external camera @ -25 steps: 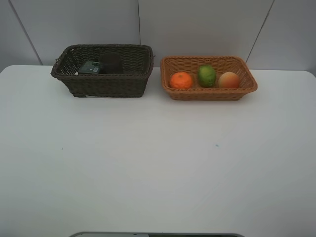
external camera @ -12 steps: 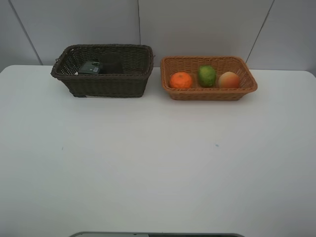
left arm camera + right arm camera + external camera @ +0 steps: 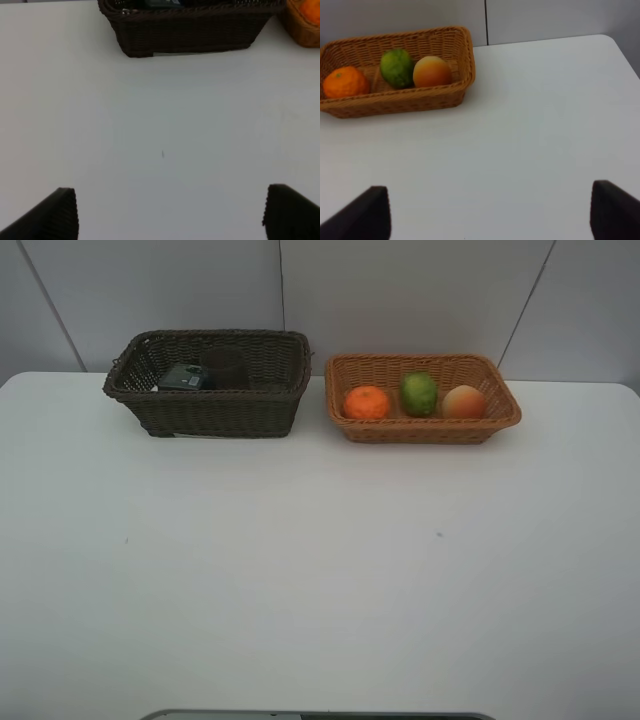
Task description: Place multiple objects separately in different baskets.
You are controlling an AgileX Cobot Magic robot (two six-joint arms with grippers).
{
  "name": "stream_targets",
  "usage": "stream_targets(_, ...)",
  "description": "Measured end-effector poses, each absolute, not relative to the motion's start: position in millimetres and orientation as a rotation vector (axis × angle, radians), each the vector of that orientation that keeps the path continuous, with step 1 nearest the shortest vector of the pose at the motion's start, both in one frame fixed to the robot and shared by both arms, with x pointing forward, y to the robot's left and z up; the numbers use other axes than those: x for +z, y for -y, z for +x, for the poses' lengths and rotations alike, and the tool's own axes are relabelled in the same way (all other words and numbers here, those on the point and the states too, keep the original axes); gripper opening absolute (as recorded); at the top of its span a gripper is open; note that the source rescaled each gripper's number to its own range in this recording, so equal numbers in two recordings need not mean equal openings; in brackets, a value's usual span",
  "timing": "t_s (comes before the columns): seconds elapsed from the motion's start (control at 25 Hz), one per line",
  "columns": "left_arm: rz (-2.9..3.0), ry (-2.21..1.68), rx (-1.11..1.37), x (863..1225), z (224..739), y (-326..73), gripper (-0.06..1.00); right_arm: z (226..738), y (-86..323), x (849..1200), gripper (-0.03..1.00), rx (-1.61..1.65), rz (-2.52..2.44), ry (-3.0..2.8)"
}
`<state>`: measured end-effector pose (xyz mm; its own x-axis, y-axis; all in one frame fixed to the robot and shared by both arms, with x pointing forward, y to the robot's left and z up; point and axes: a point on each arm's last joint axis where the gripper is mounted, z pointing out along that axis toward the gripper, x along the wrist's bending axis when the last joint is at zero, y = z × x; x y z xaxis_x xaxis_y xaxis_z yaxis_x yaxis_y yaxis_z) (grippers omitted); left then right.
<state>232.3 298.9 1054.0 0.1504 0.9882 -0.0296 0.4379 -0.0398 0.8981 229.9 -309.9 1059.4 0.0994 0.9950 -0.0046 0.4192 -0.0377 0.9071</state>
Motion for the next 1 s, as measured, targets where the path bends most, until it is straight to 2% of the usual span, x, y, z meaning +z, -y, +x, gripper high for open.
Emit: stream_targets(1.0, 1.563, -1.454, 0.848, 1054.1, 232.2, -295.4, 0.96, 229.9, 309.9, 1059.4, 0.77, 0.91, 1.579, -1.433)
